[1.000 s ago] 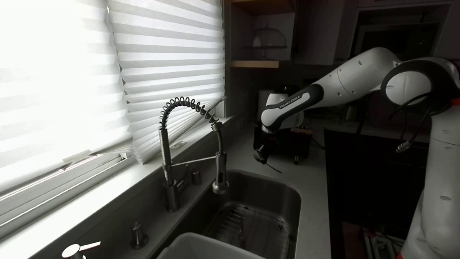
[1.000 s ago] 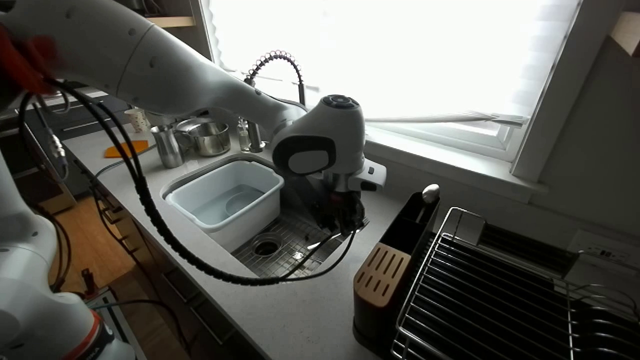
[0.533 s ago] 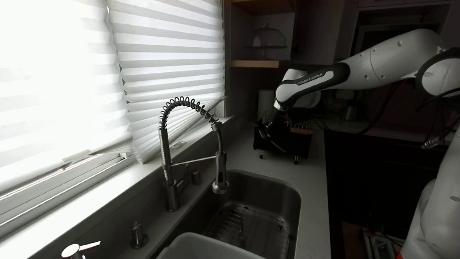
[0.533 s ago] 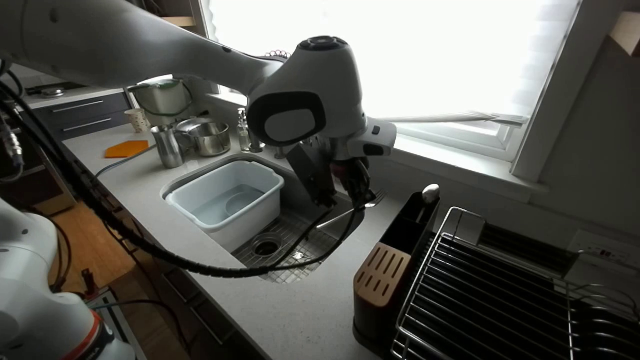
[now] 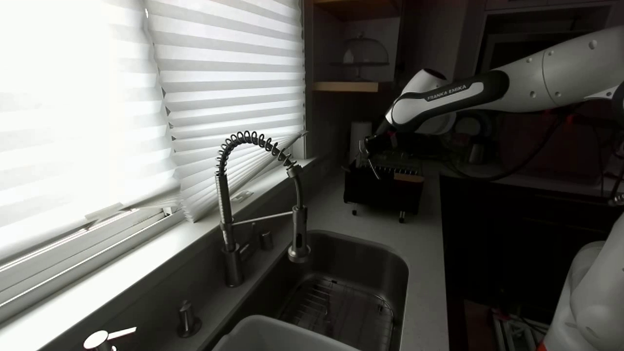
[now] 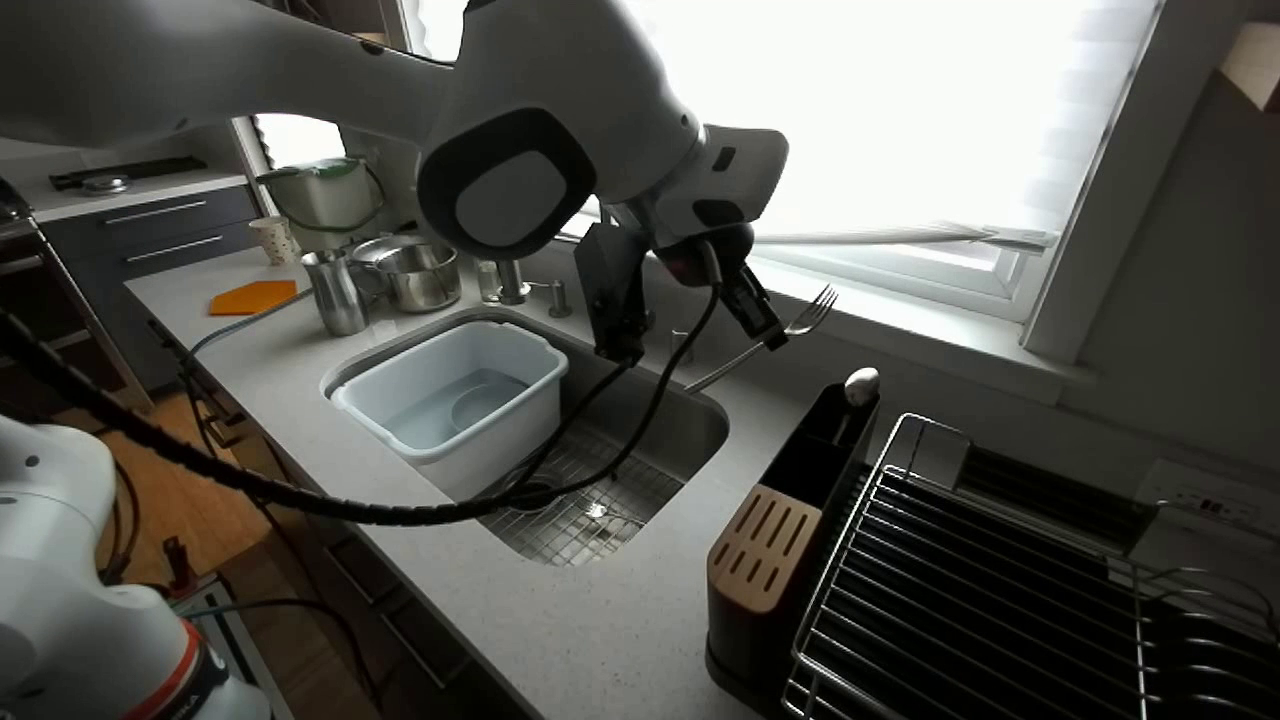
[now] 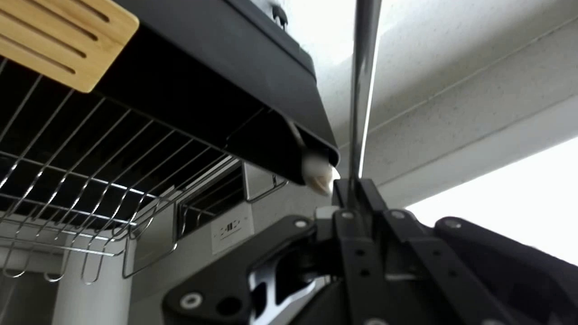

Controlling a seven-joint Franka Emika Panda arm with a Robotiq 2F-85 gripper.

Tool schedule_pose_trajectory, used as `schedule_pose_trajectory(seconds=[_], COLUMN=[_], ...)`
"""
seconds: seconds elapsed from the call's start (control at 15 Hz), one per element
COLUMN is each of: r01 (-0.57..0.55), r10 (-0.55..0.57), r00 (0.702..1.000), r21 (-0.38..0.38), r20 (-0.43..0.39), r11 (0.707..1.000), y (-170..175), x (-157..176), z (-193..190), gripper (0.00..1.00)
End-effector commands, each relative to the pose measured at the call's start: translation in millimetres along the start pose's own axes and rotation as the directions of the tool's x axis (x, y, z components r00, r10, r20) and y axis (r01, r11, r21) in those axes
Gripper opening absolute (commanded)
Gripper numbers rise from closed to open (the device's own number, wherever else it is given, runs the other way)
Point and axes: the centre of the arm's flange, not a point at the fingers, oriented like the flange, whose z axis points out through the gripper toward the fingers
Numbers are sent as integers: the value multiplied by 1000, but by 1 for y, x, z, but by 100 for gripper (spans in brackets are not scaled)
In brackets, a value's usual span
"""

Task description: Put the spoon and fork on the dish rack

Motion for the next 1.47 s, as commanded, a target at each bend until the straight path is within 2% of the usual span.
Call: schedule_pose_trajectory(seconds=[0.0, 0.27, 0.53, 1.0, 1.4], r01=[-104, -185, -235, -290, -319], r10=[96, 151, 178, 219, 251], r00=[989, 968, 952, 918, 911], r21=[-68, -169, -220, -182, -170], r20=[-108, -200, -250, -331, -328], r11=[992, 968, 947, 939, 933], y=[12, 34, 48, 46, 53], x=[-12, -12, -11, -6, -6], z=[-7, -3, 1, 21, 35], gripper=[2, 2, 2, 2, 2])
